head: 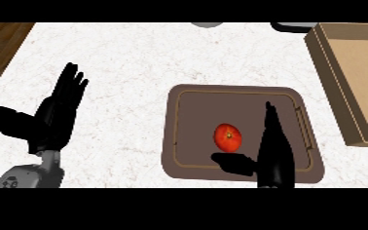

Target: Pick the tomato from the tray and place it in the cardboard box

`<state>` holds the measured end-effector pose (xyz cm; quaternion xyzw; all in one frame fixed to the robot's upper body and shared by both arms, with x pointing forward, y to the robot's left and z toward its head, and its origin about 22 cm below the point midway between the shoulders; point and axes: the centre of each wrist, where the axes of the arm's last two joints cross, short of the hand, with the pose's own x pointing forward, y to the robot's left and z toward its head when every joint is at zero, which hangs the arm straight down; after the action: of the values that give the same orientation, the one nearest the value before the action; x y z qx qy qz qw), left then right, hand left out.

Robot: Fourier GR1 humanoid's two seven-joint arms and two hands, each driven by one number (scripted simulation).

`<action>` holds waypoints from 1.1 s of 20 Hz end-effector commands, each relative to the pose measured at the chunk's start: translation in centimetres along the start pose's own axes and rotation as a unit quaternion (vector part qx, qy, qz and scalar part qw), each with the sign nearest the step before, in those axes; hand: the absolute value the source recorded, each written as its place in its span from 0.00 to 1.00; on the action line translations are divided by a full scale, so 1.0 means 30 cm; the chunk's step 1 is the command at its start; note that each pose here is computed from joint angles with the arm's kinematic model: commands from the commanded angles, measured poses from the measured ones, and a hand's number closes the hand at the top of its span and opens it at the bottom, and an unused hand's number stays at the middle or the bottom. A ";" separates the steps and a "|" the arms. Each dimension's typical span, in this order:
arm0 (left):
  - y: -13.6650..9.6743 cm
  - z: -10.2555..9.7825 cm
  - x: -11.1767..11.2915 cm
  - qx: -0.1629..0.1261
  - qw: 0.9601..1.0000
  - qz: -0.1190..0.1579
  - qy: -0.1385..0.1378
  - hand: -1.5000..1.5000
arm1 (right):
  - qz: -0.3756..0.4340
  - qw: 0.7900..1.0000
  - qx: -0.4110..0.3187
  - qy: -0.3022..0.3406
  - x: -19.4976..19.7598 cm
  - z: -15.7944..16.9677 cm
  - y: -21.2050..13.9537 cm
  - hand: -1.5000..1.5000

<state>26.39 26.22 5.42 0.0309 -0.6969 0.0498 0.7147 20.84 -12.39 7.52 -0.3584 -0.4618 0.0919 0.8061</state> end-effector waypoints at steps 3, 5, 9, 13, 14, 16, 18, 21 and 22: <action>0.004 0.014 -0.012 -0.006 1.000 -0.001 -0.004 0.50 | -0.018 0.996 0.000 0.083 0.038 -0.021 0.031 0.00; -0.004 -0.032 -0.046 0.002 1.000 -0.002 0.000 0.50 | -0.021 0.997 0.012 0.079 0.023 0.012 0.092 0.00; -0.012 -0.004 0.031 -0.002 1.000 0.000 -0.007 0.50 | -0.017 0.996 0.020 0.086 0.035 0.021 0.078 0.00; -0.008 0.022 0.032 -0.006 1.000 0.002 -0.005 0.50 | -0.017 0.996 0.011 0.090 0.000 -0.059 0.097 0.00; -0.017 -0.015 0.037 -0.004 1.000 -0.004 -0.006 0.50 | -0.012 0.996 0.019 0.085 -0.018 -0.011 0.124 0.00; -0.011 0.018 0.024 -0.011 1.000 -0.001 0.000 0.50 | -0.016 0.996 0.018 0.086 0.043 -0.009 0.097 0.00; -0.021 0.038 -0.009 -0.003 1.000 0.001 0.003 0.50 | -0.007 0.996 0.021 0.082 -0.014 -0.004 0.123 0.00; -0.005 0.050 0.002 -0.005 1.000 -0.003 -0.002 0.50 | -0.007 0.997 0.006 0.080 -0.009 -0.056 0.121 0.00; -0.061 -0.014 0.025 0.001 1.000 0.006 -0.006 0.50 | -0.021 0.997 0.009 0.075 -0.004 -0.045 0.101 0.00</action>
<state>26.13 25.55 5.41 0.0313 -0.6986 0.0481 0.7132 22.37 -11.12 4.44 -0.3506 -0.4477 0.0991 0.8166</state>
